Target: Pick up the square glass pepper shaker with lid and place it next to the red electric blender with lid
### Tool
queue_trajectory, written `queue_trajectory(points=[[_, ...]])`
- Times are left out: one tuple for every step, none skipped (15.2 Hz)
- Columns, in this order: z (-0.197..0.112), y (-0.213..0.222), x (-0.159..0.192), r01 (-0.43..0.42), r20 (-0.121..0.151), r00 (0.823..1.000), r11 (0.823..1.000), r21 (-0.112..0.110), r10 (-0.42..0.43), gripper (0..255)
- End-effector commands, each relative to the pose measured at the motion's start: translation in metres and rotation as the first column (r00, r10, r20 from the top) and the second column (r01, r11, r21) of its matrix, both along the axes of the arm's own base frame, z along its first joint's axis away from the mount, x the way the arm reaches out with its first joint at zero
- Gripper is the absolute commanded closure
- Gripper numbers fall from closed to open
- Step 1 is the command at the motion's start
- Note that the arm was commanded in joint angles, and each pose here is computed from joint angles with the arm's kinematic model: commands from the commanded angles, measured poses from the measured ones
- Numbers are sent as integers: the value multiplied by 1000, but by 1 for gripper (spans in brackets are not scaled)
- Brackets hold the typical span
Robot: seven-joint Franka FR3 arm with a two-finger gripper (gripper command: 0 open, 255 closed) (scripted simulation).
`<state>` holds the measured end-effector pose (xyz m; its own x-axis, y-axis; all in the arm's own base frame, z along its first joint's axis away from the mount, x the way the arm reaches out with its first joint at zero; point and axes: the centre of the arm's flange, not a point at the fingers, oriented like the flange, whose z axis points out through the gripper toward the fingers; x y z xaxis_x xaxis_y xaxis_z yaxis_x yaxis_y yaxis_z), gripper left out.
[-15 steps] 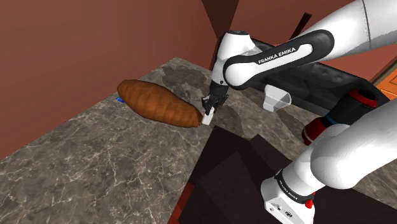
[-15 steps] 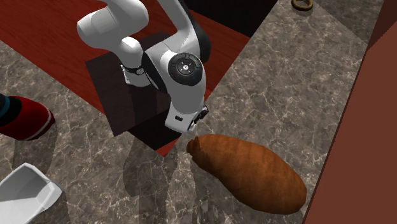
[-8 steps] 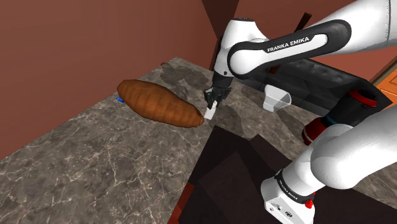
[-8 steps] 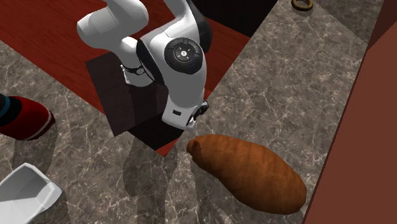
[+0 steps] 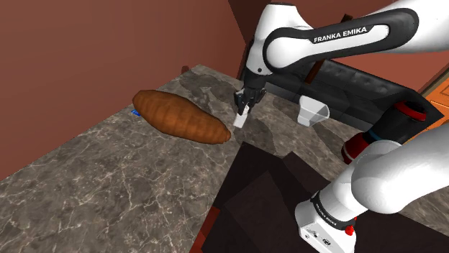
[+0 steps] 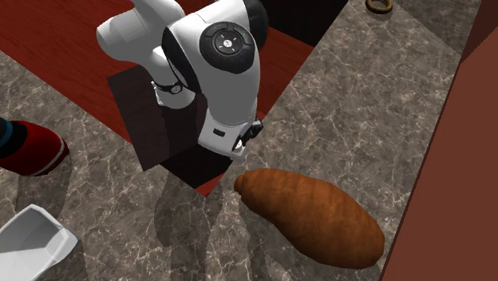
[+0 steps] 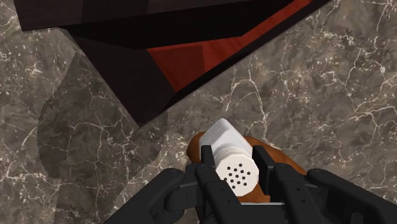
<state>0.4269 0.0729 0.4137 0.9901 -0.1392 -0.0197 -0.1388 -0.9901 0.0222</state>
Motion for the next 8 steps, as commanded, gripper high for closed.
queue_trajectory(points=[[11, 1, 1, 0, -1, 1000, 1000, 0, 0, 255], [17, 1, 1, 0, -1, 1000, 1000, 0, 0, 255], [22, 1, 1, 0, -1, 1000, 1000, 0, 0, 255], [27, 1, 1, 0, -1, 1000, 1000, 0, 0, 255], [32, 1, 1, 0, -1, 1000, 1000, 0, 0, 255], [38, 1, 1, 0, -1, 1000, 1000, 0, 0, 255], [43, 1, 1, 0, -1, 1000, 1000, 0, 0, 255], [48, 1, 1, 0, -1, 1000, 1000, 0, 0, 255]])
